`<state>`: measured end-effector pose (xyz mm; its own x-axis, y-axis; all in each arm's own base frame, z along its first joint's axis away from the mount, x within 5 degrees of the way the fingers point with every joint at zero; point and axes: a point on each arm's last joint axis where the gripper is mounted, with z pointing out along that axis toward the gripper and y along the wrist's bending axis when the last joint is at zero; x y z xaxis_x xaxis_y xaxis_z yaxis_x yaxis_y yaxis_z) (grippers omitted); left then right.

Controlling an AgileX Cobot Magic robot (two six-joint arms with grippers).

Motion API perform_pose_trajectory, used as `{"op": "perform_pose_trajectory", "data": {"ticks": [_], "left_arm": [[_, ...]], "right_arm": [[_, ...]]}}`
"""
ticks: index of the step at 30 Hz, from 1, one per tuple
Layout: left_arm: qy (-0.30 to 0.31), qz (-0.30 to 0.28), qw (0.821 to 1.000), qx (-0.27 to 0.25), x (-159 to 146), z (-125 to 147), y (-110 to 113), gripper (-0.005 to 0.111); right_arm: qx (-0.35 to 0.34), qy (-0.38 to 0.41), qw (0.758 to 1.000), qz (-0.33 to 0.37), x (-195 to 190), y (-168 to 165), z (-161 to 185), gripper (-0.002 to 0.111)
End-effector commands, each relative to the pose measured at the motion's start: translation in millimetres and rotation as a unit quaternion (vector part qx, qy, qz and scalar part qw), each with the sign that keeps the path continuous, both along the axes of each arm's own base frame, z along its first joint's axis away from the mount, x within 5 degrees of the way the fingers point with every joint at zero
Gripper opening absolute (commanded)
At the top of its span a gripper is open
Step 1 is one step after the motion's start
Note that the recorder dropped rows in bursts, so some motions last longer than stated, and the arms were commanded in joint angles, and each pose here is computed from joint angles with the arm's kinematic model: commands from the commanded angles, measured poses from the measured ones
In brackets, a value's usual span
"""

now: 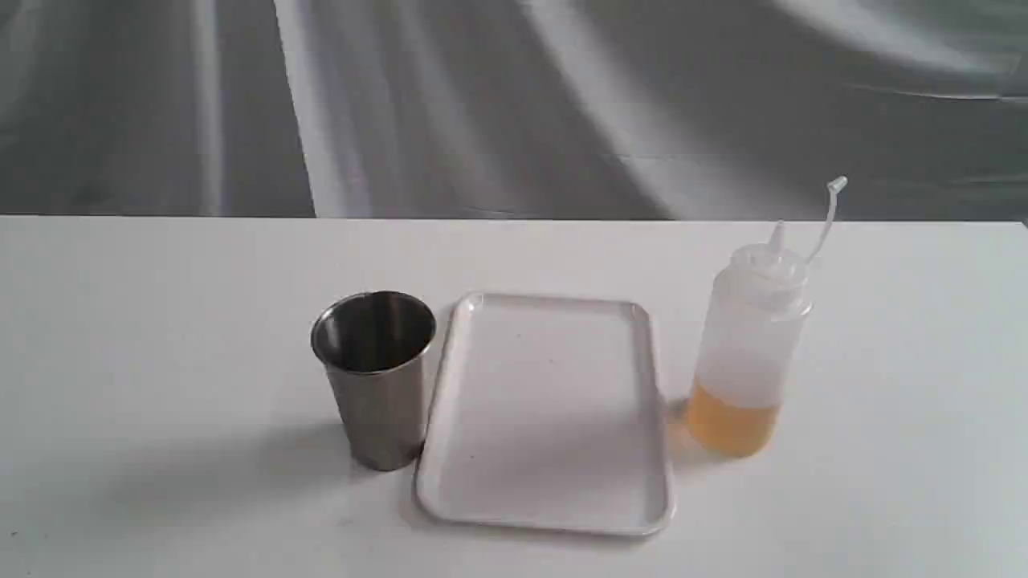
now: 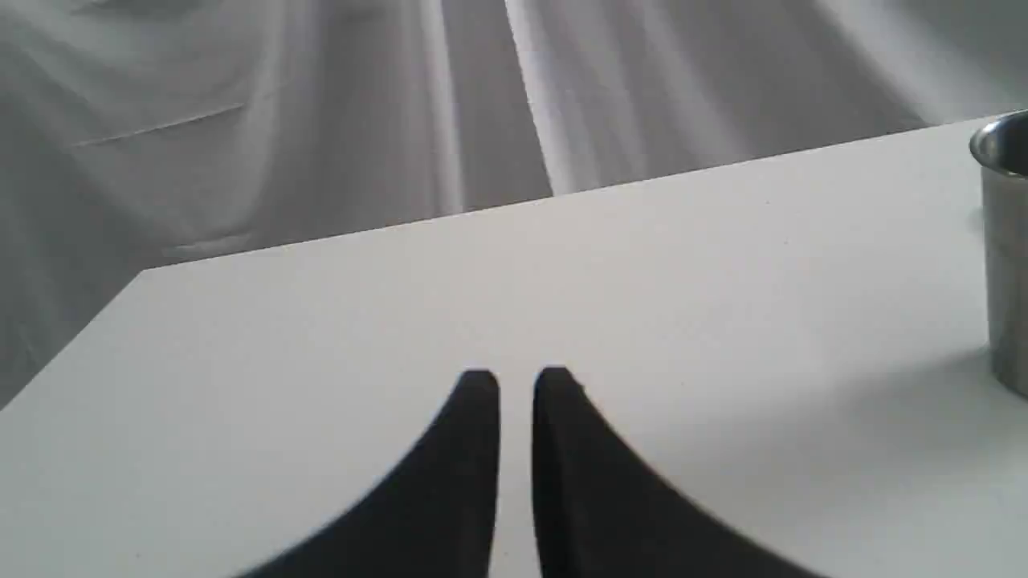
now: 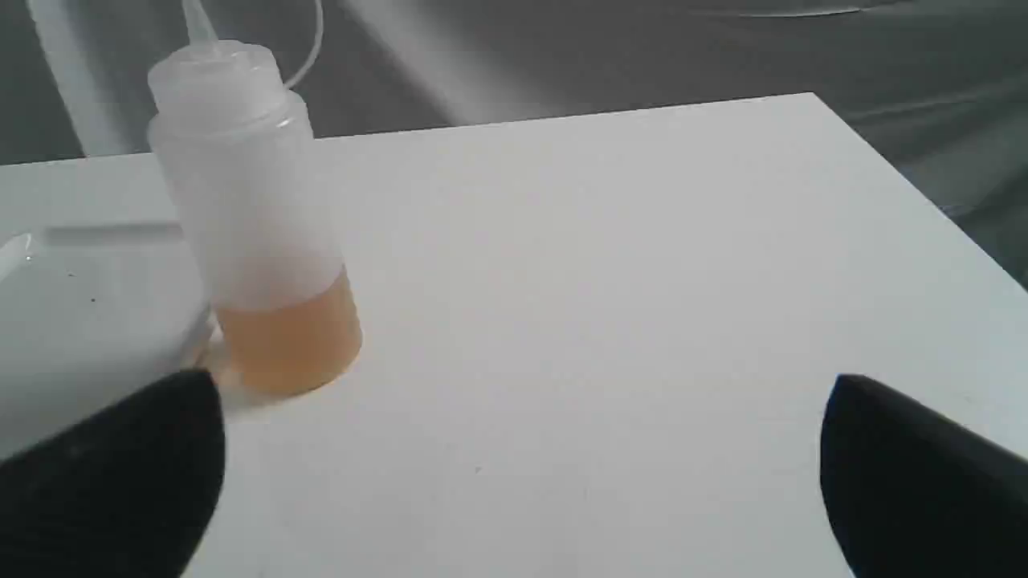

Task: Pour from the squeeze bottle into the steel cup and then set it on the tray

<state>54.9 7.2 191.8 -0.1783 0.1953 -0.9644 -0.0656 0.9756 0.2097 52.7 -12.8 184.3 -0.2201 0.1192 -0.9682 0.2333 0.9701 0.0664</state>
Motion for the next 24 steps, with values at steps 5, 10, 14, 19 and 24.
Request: {"op": "perform_pose_trajectory", "data": {"ticks": [5,10,14,19,24], "left_arm": [[-0.006,0.001,1.0,-0.003,0.1,-0.3,-0.1,0.008],[-0.006,0.001,1.0,-0.003,0.1,-0.3,-0.1,0.008],[-0.006,0.001,1.0,-0.003,0.1,-0.3,-0.1,0.008],[-0.005,0.001,1.0,-0.002,0.1,-0.3,-0.1,0.008],[-0.005,0.001,1.0,-0.002,0.1,-0.3,-0.1,0.008]], "right_arm": [[-0.003,-0.017,1.0,-0.002,0.3,-0.1,2.1,0.105],[-0.007,-0.054,0.998,0.001,1.6,0.2,8.7,0.105],[0.012,-0.16,0.987,0.006,2.5,1.7,26.9,0.105],[0.053,-0.313,0.948,-0.002,-3.6,-0.6,52.5,0.105],[0.125,-0.45,0.884,-0.015,-16.0,-6.5,72.2,0.105]]}}
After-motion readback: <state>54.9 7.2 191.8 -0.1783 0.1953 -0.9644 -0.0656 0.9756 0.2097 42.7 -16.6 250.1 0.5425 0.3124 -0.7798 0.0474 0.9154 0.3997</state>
